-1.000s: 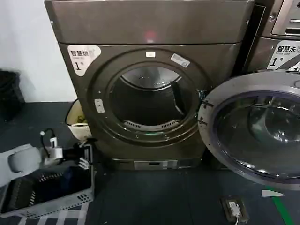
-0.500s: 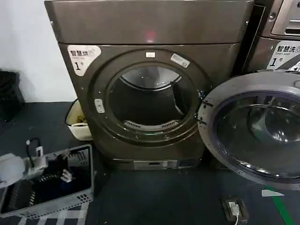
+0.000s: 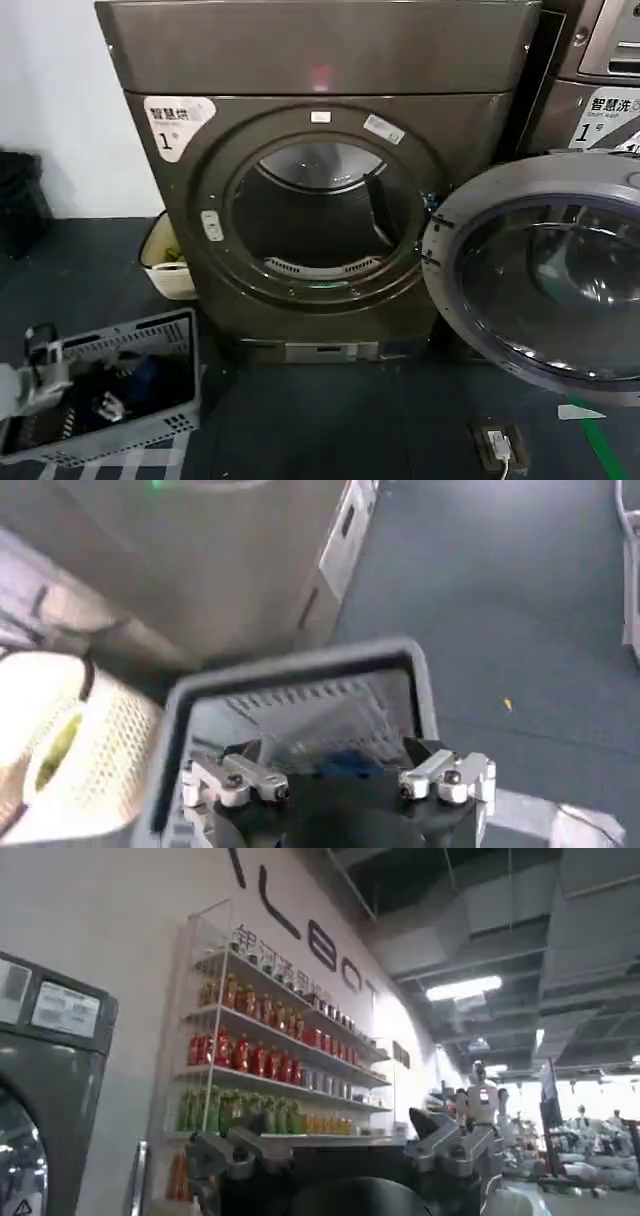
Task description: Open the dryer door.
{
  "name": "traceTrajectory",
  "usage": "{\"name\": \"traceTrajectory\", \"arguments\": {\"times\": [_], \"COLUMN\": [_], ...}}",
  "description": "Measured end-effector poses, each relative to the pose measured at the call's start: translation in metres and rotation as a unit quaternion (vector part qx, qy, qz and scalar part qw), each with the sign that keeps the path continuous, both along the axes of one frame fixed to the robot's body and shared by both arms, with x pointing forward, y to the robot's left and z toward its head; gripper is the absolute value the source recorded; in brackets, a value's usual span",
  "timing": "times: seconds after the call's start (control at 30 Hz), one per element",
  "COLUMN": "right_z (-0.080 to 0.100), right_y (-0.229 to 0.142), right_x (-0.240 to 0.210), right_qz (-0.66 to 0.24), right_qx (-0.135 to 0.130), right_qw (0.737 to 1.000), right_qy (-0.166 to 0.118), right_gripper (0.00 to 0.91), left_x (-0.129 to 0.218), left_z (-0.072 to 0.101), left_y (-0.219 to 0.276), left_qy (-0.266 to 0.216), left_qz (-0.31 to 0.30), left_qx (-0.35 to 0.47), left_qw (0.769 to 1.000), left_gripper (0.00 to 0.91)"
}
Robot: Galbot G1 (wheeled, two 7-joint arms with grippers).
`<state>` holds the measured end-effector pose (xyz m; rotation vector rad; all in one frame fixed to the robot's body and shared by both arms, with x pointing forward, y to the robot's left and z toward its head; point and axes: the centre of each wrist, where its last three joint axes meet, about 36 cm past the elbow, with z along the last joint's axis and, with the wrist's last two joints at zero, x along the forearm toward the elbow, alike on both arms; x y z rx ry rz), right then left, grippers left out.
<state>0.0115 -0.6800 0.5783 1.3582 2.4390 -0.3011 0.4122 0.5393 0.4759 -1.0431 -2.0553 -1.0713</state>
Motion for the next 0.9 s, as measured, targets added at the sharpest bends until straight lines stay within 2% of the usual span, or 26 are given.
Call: {"name": "traceTrajectory", "arguments": {"times": [0.23, 0.9], "right_z": [-0.003, -0.002], "right_y": [0.000, -0.003], "right_x": [0.005, 0.007], "right_qz": [0.004, 0.005], "right_qx": [0.003, 0.003], "right_qw": [1.000, 1.000], "right_qy": [0.000, 0.000], "right_gripper": [0.907, 0.907], "left_x": [-0.016, -0.015], "left_z": [-0.005, -0.001], "left_y": [0.032, 0.063], "left_qy": [0.007, 0.013], "left_qz": [0.022, 0.040], "left_qx": [0.019, 0.048], "left_qw": [1.000, 0.998], "left_gripper": [0.907, 0.907]}}
